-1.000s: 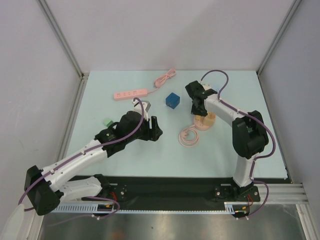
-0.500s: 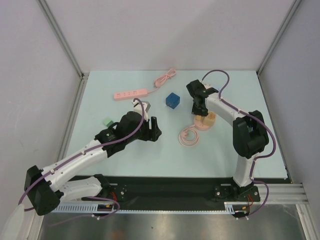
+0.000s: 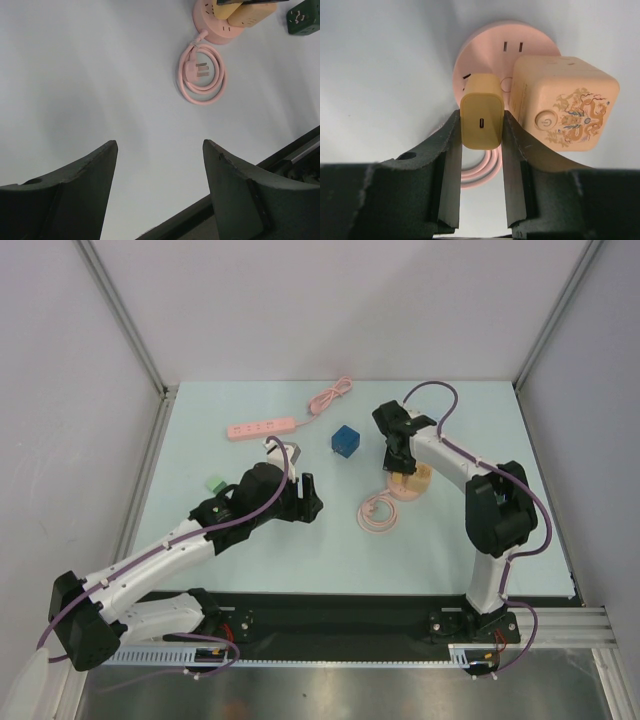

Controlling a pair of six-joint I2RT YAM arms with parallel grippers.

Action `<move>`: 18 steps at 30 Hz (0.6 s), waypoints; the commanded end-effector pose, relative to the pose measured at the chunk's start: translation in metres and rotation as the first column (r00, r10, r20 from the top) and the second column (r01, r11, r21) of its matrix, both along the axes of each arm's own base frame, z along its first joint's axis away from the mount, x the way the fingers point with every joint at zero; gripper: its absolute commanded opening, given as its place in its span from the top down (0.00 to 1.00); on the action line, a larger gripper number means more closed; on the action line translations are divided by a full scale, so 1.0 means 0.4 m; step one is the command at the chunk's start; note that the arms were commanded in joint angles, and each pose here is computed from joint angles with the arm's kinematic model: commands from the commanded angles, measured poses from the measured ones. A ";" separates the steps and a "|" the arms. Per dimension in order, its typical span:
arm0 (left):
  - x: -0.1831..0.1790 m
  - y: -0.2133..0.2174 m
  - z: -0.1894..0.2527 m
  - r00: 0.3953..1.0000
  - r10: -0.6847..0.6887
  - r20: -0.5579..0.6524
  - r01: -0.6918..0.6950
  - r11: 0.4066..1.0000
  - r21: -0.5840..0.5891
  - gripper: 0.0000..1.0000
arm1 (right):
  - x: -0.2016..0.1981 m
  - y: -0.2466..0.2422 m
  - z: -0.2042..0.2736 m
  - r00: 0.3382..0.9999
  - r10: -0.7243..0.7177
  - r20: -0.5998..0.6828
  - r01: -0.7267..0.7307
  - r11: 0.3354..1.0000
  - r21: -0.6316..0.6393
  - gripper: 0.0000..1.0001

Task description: Insert the plug

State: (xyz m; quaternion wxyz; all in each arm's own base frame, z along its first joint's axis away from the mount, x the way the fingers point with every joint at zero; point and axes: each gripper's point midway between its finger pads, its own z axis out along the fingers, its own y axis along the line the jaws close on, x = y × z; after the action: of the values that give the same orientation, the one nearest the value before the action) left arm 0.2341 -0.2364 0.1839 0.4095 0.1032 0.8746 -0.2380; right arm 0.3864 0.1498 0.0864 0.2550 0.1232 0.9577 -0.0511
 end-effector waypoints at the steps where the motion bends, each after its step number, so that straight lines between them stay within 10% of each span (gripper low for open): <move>1: 0.011 0.012 0.008 1.000 0.016 0.026 -0.016 1.000 0.010 0.25 | 0.006 0.000 -0.014 1.000 -0.016 0.007 0.016 1.000 0.021 1.00; 18: 0.015 0.010 0.004 1.000 0.016 0.023 -0.016 1.000 0.017 0.25 | 0.025 -0.026 -0.022 0.998 -0.008 0.057 0.009 1.000 -0.027 1.00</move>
State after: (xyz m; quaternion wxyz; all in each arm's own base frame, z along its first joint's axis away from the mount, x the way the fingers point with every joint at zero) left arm 0.2353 -0.2351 0.1836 0.4116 0.1009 0.8750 -0.2341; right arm 0.3929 0.1481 0.0837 0.2737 0.1267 0.9525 -0.0432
